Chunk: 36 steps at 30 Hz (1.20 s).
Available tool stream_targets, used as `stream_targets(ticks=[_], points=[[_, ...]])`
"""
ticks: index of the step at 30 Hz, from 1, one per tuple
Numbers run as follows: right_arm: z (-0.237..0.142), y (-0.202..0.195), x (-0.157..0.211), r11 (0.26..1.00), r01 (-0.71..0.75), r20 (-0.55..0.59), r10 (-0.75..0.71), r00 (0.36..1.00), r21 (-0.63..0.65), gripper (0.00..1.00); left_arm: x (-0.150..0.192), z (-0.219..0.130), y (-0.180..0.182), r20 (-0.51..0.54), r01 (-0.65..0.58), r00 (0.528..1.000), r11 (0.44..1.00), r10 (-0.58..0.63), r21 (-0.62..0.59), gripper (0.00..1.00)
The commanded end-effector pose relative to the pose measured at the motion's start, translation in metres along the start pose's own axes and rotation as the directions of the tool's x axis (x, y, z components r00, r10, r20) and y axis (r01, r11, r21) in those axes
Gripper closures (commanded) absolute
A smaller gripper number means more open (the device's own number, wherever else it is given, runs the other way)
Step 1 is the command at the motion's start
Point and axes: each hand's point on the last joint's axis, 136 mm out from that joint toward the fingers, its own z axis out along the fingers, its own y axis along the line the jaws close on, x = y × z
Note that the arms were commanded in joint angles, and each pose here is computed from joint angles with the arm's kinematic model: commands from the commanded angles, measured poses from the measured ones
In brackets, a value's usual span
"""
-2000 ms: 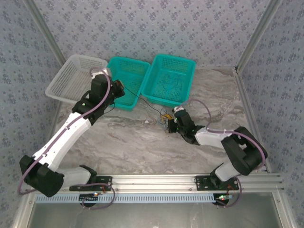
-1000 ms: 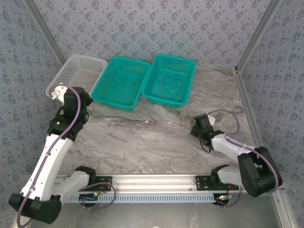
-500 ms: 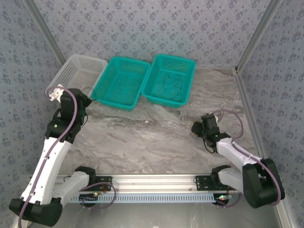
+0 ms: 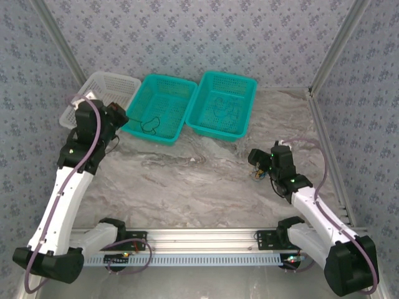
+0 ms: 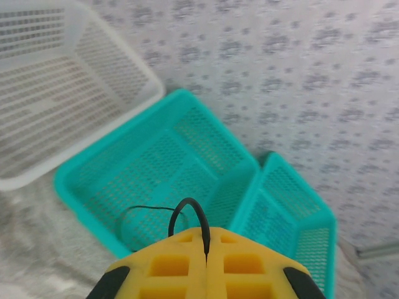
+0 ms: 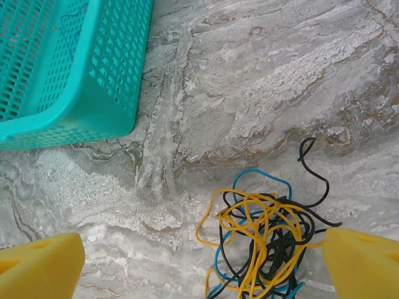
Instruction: Untangle the cables
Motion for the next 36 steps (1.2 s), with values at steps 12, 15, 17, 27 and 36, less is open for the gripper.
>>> stream_targets(ticks=[12,15,17,27,36], points=[[0.0,-0.01,0.001,0.997,-0.023,-0.016,0.024,1.0,0.068,0.0,-0.088,-0.001,-0.118,0.225,-0.191,0.967,0.932,0.123,0.309,1.0],[0.0,-0.011,0.004,0.996,-0.043,-0.032,0.046,0.998,0.073,0.0,-0.1,0.015,-0.135,0.233,-0.213,0.962,0.925,0.142,0.316,1.0],[0.0,-0.012,0.006,0.996,-0.046,-0.042,0.049,0.998,0.079,0.0,-0.101,0.028,-0.144,0.22,-0.227,0.962,0.917,0.159,0.327,1.0],[-0.001,-0.014,0.012,0.995,-0.045,-0.068,0.051,0.996,0.087,0.0,-0.079,0.136,-0.117,0.158,-0.282,0.953,0.946,0.258,0.158,1.0],[-0.002,-0.015,0.019,0.996,-0.038,-0.101,0.047,0.994,0.087,0.0,0.031,0.227,-0.031,-0.202,-0.338,0.923,0.941,0.328,-0.02,0.96]])
